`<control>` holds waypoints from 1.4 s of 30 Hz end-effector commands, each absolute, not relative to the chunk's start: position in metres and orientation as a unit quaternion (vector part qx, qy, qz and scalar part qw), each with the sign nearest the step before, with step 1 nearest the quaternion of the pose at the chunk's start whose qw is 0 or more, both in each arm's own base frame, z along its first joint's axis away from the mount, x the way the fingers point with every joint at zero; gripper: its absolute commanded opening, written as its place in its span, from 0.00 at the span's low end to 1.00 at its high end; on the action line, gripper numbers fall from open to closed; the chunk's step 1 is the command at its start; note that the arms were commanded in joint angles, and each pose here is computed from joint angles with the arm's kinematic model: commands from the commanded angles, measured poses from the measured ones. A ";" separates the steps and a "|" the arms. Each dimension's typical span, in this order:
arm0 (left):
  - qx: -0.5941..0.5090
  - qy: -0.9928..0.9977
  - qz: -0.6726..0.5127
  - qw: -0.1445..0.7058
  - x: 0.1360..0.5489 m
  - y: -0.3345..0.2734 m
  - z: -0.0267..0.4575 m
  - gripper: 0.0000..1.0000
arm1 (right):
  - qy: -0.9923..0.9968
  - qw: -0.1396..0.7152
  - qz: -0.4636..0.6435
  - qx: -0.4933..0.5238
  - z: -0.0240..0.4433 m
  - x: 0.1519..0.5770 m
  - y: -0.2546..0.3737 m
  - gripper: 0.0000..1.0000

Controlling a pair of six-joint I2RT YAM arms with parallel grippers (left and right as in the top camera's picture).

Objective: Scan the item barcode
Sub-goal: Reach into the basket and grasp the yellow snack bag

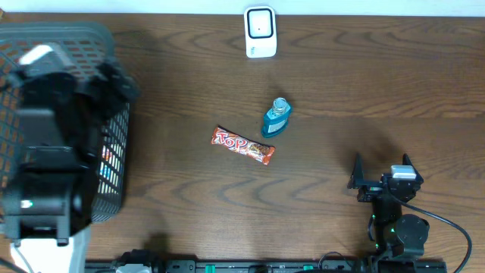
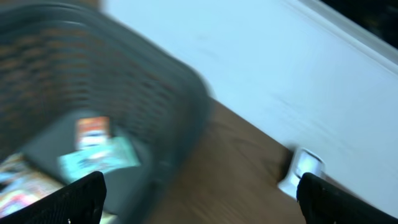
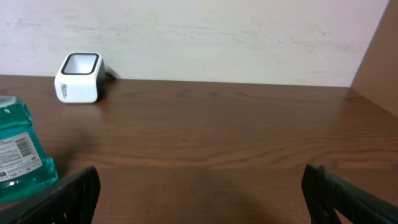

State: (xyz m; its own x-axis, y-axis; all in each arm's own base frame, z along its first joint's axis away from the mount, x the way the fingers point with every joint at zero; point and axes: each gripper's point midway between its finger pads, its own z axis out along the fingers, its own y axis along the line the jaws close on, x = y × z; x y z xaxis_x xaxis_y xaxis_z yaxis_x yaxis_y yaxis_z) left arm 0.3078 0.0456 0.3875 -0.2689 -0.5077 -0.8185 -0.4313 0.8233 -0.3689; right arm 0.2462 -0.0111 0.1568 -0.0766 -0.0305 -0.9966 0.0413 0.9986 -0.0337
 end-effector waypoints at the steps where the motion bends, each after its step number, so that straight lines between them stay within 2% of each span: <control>1: -0.393 0.776 -0.003 0.493 0.306 0.094 0.373 0.98 | 0.733 0.679 -0.026 -0.002 0.156 0.246 -0.009 0.99; 9: -0.629 0.720 0.064 0.285 0.270 0.184 0.263 0.98 | 0.733 0.679 -0.026 -0.002 0.156 0.246 -0.009 0.99; 14: -0.690 0.702 0.094 0.150 0.247 0.201 0.198 0.98 | 0.733 0.679 -0.026 -0.002 0.156 0.246 -0.009 0.99; 20: -0.701 0.702 0.118 0.050 0.235 0.208 0.136 0.98 | 0.733 0.679 -0.026 -0.002 0.156 0.246 -0.009 0.99; 26: -0.699 0.703 0.125 0.033 0.228 0.205 0.085 0.98 | 0.733 0.679 -0.026 -0.002 0.156 0.246 -0.009 0.99; 32: -0.677 0.726 0.096 0.067 0.237 0.202 0.035 0.98 | 0.733 0.679 -0.026 -0.002 0.156 0.246 -0.009 0.99; 41: -0.670 0.731 0.083 0.098 0.244 0.203 0.016 0.99 | 0.733 0.679 -0.026 -0.002 0.156 0.246 -0.009 0.99; 42: -0.670 0.731 0.083 0.097 0.243 0.202 0.015 0.93 | 0.733 0.679 -0.026 -0.002 0.156 0.246 -0.009 0.99</control>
State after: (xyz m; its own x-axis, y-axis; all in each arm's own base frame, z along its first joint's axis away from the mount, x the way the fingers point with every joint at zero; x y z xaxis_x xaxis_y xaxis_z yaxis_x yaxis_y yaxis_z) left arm 0.2556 0.2131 0.0340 -0.0467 -0.9521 -0.3022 -0.9964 0.0660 -0.0538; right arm 0.2462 -0.0111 0.1568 -0.0766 -0.0305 -0.9966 0.0413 0.9986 -0.0337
